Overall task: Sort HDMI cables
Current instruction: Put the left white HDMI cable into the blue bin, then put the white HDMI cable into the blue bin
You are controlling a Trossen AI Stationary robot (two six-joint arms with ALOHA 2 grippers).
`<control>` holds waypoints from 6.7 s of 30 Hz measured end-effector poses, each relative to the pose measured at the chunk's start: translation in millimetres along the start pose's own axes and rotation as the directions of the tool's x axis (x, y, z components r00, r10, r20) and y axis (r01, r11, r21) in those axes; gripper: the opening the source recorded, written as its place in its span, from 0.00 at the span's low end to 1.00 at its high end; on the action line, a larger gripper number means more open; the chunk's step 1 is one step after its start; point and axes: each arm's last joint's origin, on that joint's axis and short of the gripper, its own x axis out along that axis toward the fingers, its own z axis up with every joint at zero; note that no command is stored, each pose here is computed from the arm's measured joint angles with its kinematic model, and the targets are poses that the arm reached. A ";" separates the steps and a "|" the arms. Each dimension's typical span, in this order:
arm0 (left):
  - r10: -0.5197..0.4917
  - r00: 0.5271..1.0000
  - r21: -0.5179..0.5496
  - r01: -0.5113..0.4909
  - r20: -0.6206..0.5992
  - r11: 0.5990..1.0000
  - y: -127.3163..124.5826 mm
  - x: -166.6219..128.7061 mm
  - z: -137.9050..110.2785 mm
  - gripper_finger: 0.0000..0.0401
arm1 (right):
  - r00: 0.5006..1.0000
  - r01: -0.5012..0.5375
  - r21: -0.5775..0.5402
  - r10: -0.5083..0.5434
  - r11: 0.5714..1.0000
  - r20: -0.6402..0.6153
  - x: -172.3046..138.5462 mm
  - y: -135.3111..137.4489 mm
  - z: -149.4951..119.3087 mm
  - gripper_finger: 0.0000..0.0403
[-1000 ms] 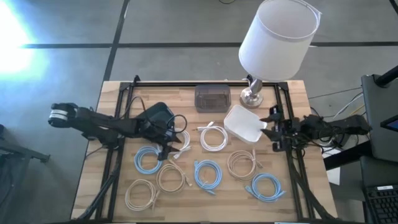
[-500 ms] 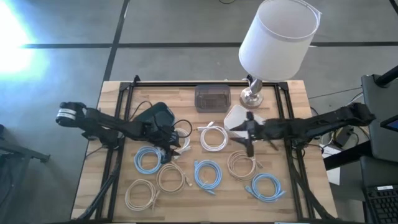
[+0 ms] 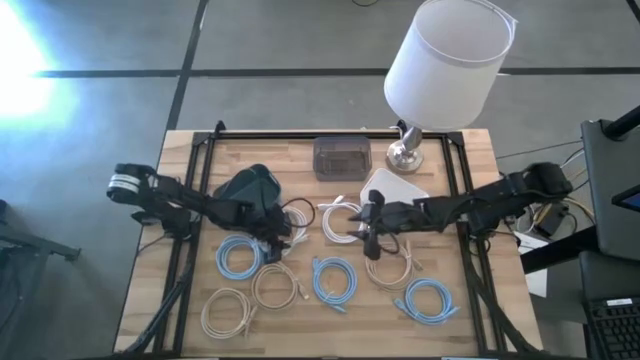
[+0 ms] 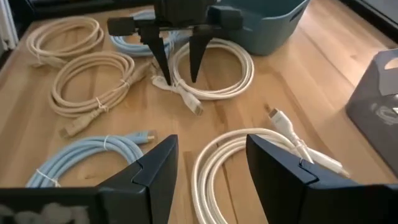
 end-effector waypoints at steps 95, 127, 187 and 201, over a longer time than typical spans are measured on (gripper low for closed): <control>0.632 0.760 -0.062 -0.631 0.151 0.773 20.8 -99.0 16.6 0.42 | 0.993 -0.059 0.043 0.063 0.997 -0.099 48.8 13.8 -2.2 0.46; 0.579 0.799 -0.084 -0.573 0.165 0.815 18.7 -97.8 18.5 0.42 | 0.766 0.235 0.025 -0.170 0.972 -0.620 141.7 16.0 -0.7 0.46; 0.164 0.952 0.582 -0.290 0.260 0.759 -33.6 -26.1 45.2 0.42 | 0.888 -0.083 -0.030 0.060 0.996 -0.457 132.8 37.7 65.4 0.09; 0.161 0.960 0.611 -0.271 0.230 0.744 -34.0 -24.4 39.8 0.11 | 0.905 -0.095 -0.033 0.073 0.995 -0.419 134.0 39.4 71.9 0.10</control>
